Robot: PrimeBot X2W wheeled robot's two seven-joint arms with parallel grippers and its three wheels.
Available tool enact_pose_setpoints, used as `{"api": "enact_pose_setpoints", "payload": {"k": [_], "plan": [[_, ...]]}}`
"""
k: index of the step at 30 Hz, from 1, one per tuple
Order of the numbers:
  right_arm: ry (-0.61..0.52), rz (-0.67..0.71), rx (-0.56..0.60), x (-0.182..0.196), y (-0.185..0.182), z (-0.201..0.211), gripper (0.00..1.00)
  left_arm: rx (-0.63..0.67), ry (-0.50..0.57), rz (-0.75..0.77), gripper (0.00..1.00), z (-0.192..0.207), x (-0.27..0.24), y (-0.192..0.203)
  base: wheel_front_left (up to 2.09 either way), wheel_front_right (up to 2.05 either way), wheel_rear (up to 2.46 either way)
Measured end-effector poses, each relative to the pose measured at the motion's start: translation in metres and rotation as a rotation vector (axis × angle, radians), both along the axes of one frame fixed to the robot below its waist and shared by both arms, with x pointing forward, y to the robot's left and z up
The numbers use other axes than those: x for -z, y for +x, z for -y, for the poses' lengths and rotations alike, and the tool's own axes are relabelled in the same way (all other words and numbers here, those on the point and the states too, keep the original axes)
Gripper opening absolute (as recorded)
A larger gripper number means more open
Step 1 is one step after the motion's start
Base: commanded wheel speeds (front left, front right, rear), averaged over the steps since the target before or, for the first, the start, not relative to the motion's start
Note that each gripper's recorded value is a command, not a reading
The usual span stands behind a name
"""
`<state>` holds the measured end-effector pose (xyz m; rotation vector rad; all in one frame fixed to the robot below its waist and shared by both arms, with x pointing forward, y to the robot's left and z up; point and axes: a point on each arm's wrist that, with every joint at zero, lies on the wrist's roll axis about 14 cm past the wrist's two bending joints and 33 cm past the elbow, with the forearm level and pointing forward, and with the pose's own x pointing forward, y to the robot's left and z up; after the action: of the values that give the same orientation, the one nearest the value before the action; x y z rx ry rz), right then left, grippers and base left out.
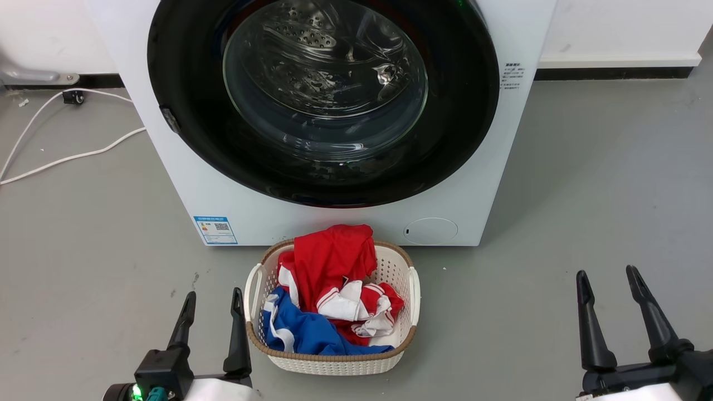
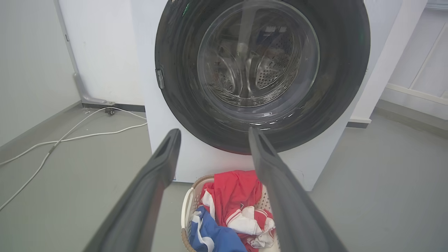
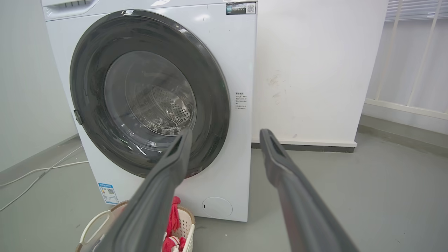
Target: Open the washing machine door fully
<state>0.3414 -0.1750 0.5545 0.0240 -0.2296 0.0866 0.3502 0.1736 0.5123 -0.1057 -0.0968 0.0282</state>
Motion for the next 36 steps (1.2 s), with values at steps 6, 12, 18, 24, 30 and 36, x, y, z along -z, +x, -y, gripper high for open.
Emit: {"api": "enact_pose_setpoints", "payload": {"k": [6, 12, 18, 24, 30, 36], "plan": [[0.005, -0.002, -0.001, 0.002, -0.002, 0.000, 1.00, -0.006, 0.003, 0.000, 1.00, 0.000, 0.001, -0.001, 0.00, 0.00, 0.00], [0.032, -0.015, 0.004, 0.006, -0.003, 0.002, 1.00, -0.009, -0.004, -0.004, 1.00, -0.001, 0.002, -0.002, 0.00, 0.00, 0.00], [0.037, -0.024, 0.004, 0.009, -0.003, 0.002, 1.00, -0.019, -0.006, -0.015, 1.00, -0.003, 0.006, -0.003, 0.00, 0.00, 0.00], [0.040, -0.030, 0.003, 0.011, -0.003, 0.002, 1.00, -0.036, 0.000, -0.025, 1.00, -0.006, 0.008, -0.004, 0.00, 0.00, 0.00], [0.037, -0.032, -0.001, 0.011, -0.003, 0.001, 1.00, -0.048, 0.010, -0.023, 1.00, -0.008, 0.008, -0.004, 0.00, 0.00, 0.00], [0.031, -0.033, -0.004, 0.012, -0.003, 0.000, 1.00, -0.051, 0.018, -0.019, 1.00, -0.008, 0.006, -0.004, 0.00, 0.00, 0.00]]}}
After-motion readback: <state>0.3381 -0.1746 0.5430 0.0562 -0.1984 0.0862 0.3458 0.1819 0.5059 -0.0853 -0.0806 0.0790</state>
